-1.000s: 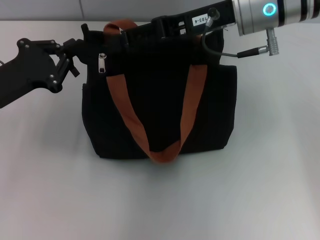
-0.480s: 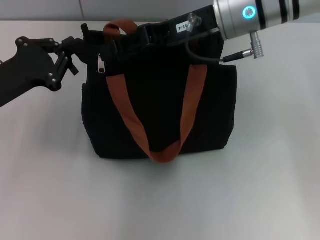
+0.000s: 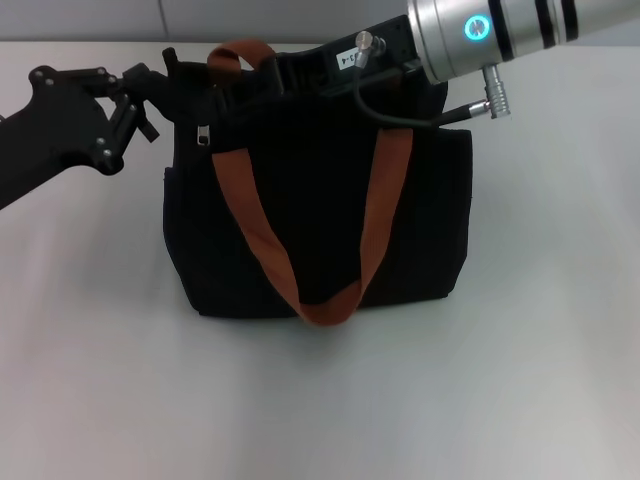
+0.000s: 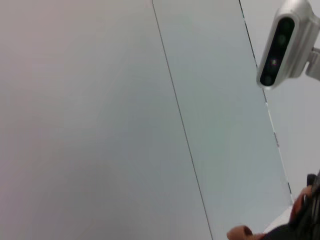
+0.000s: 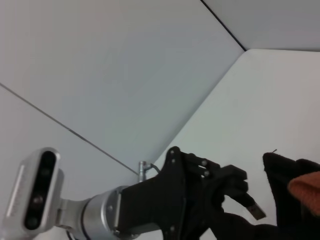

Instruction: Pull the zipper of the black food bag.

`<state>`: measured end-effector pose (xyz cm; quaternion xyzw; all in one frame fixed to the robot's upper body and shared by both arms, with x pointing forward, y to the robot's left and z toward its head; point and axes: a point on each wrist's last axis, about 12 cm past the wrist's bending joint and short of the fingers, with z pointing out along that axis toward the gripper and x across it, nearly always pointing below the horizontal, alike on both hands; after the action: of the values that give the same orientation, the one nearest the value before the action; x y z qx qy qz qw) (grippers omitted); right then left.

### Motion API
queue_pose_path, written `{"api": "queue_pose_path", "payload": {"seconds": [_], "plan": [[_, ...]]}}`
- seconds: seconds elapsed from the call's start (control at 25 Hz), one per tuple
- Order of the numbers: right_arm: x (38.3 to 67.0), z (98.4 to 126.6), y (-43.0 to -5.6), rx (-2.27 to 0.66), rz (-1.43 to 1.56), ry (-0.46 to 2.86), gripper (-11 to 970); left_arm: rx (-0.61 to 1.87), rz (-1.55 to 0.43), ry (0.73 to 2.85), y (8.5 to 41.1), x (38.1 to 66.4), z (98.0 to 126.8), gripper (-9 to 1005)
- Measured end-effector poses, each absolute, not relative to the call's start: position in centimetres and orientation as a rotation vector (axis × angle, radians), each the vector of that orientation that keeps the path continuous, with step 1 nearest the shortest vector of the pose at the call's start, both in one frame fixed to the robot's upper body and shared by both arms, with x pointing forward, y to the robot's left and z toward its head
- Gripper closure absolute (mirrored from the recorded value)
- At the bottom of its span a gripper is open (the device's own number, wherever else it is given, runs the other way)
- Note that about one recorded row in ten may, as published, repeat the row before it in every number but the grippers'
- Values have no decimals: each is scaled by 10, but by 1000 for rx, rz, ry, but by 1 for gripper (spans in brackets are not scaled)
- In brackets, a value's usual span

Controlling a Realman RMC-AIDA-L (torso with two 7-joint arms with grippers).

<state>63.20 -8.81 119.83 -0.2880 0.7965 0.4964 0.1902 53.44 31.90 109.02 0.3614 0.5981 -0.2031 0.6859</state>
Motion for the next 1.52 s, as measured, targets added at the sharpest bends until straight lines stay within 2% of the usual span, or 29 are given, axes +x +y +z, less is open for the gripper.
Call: {"api": "queue_pose_path", "payload": {"seconds": [0.84, 1.52], "plan": [[632, 1197, -78, -774, 1417, 2242, 463, 836, -507, 1264, 301, 549, 1104, 972], [632, 1191, -75, -780, 1370, 2262, 559, 803, -522, 1270, 302, 550, 1106, 972]]}}
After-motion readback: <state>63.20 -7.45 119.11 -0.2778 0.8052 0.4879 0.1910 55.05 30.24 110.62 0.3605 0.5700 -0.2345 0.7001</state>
